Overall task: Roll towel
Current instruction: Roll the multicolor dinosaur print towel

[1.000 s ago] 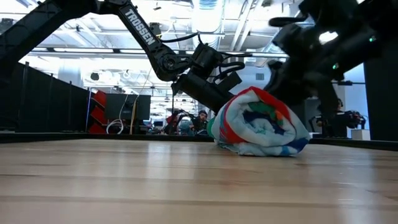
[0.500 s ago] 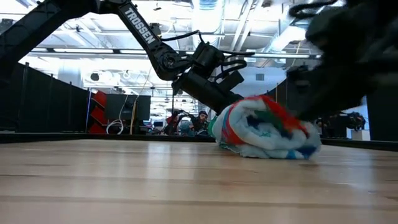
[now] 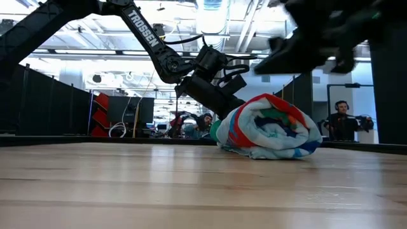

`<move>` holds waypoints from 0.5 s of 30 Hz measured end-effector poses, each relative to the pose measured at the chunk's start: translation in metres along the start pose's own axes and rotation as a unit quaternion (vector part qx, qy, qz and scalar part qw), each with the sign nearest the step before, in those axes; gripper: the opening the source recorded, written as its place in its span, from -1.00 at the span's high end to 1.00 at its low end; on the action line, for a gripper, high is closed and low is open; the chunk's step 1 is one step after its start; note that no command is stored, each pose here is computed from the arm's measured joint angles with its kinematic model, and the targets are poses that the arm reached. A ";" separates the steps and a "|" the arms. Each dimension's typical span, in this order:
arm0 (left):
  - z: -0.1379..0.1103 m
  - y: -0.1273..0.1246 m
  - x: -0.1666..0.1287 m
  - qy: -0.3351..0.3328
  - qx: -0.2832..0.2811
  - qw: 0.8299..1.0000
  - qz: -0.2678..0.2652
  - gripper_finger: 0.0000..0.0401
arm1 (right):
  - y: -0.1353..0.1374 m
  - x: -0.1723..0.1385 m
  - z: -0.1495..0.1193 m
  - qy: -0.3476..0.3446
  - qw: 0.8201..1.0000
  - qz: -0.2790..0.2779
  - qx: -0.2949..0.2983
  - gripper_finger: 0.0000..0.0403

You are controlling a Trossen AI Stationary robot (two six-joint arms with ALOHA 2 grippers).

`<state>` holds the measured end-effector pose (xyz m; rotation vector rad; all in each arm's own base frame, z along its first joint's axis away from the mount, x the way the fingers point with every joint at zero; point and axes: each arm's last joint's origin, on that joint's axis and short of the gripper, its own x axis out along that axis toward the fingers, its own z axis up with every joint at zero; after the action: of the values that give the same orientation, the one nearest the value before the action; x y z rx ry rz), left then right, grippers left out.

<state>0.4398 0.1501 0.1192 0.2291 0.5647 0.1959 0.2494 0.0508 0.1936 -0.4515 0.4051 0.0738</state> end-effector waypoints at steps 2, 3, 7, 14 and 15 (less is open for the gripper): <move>0.000 0.000 0.000 0.000 0.001 1.000 -0.001 1.00 | -0.008 0.014 -0.011 -0.006 1.000 0.023 0.002 1.00; 0.000 0.000 0.000 0.000 0.002 1.000 -0.002 1.00 | -0.011 0.023 -0.016 -0.010 1.000 0.028 0.003 1.00; 0.000 -0.001 0.000 -0.001 0.001 1.000 -0.005 1.00 | -0.012 0.053 -0.044 0.006 0.999 0.042 0.010 1.00; 0.000 -0.003 0.000 -0.001 0.012 1.000 -0.013 1.00 | 0.014 0.074 -0.068 0.026 0.990 0.111 0.089 1.00; 0.000 -0.004 0.000 -0.001 0.014 1.000 -0.017 1.00 | 0.020 0.072 -0.068 0.024 0.988 0.119 0.100 1.00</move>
<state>0.4404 0.1467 0.1184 0.2473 0.5690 0.1542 0.2871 0.0374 0.1008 -0.2053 0.5075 0.2516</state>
